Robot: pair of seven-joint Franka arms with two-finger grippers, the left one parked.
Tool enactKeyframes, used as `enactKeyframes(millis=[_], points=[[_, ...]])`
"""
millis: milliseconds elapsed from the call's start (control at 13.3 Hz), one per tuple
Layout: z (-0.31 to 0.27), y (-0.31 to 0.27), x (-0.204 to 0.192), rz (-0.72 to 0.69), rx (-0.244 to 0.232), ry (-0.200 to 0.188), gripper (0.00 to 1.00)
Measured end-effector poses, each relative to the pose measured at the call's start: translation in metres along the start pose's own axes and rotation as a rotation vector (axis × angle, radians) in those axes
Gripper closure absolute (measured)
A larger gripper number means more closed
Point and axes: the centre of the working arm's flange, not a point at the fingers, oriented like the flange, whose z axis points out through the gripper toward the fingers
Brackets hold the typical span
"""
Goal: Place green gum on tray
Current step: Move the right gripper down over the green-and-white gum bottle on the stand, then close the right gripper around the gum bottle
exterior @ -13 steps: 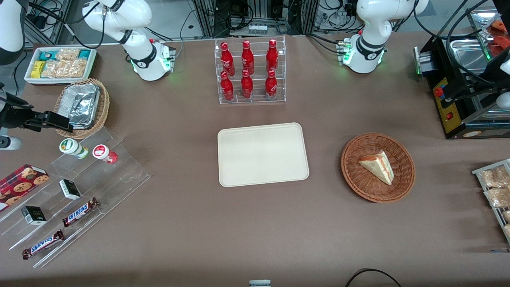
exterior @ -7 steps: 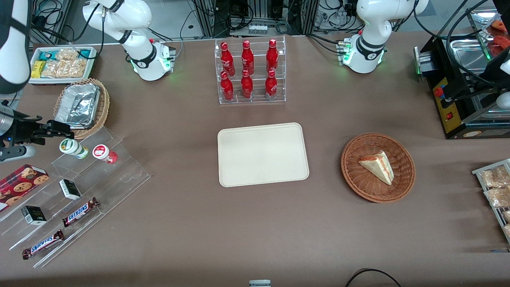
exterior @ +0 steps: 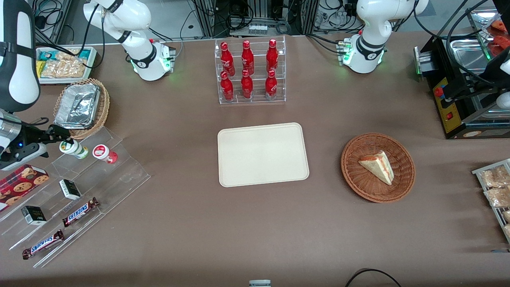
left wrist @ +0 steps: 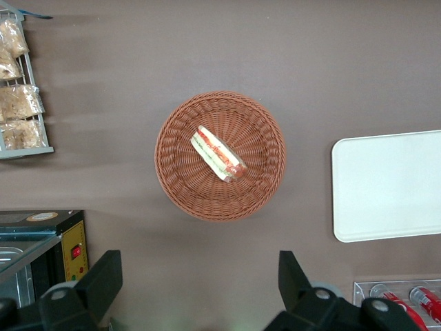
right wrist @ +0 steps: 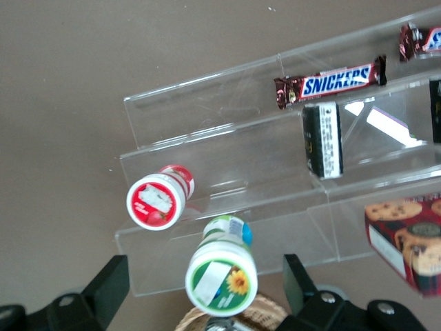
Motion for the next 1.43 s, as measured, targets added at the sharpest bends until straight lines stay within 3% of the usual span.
enactKeyframes(millis=[450,825,1350,1425], points=[[0.031,0.004,-0.017,-0.129,-0.039,0.053,0.00],[0.039,0.005,-0.027,-0.121,-0.050,0.090,0.00],[0.058,0.000,-0.034,-0.126,-0.050,0.088,0.03],[0.058,0.000,-0.034,-0.130,-0.049,0.088,0.11]])
